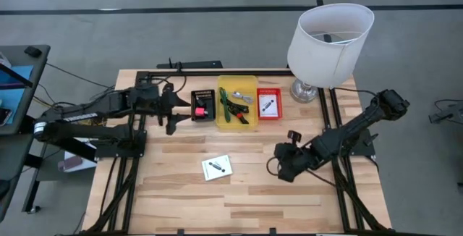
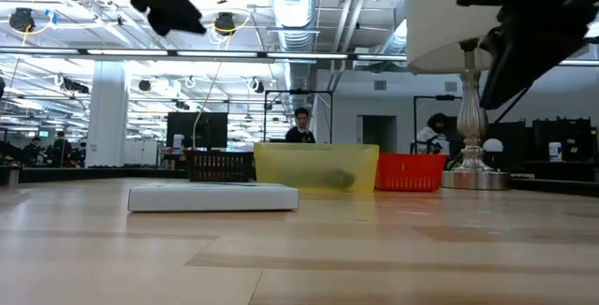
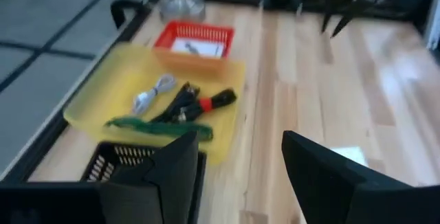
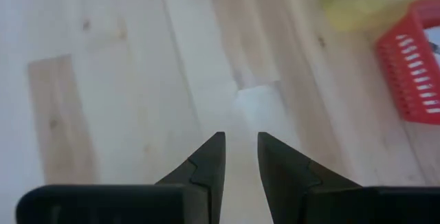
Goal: Pick and place items into bin
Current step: Put the white card reader box into the red bin
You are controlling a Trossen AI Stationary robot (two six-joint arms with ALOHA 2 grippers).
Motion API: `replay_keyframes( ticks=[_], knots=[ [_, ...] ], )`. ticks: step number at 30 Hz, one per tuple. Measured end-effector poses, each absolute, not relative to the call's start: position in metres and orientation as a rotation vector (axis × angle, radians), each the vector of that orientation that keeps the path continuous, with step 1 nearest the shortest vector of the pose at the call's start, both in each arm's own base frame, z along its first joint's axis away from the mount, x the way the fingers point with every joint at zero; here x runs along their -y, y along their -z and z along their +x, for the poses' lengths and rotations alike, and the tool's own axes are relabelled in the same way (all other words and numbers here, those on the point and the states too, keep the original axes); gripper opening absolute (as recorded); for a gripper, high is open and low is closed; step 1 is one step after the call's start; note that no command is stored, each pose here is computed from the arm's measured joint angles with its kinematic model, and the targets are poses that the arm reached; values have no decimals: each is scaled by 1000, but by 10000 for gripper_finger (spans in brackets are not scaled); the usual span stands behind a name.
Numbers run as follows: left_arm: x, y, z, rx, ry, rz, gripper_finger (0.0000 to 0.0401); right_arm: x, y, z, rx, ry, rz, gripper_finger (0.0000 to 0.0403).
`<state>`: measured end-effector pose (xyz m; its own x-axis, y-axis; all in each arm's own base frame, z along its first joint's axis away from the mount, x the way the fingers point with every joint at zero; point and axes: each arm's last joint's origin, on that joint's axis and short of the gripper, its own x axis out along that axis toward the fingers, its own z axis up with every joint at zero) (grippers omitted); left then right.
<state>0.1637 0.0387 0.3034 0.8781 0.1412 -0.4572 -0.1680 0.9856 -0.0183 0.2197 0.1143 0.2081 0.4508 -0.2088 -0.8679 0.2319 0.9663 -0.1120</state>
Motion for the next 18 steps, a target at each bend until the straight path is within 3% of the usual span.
replay_keyframes(
  ticks=[2, 7, 11, 18],
  knots=[
    [-40, -296, 171, -530, -122, -30, 206, -120, -208, 217, -1069, 246, 5, 79],
    [-30, -272, 184, -702, 192, 226, 206, -128, -208, 212, -1059, 223, -21, 79],
    [-22, -254, 197, -817, 293, 448, 206, -129, -208, 211, -1052, 225, -31, 79],
    [5, -224, 221, -900, 520, 614, 206, -129, -208, 211, -1052, 225, -31, 79]
  ],
)
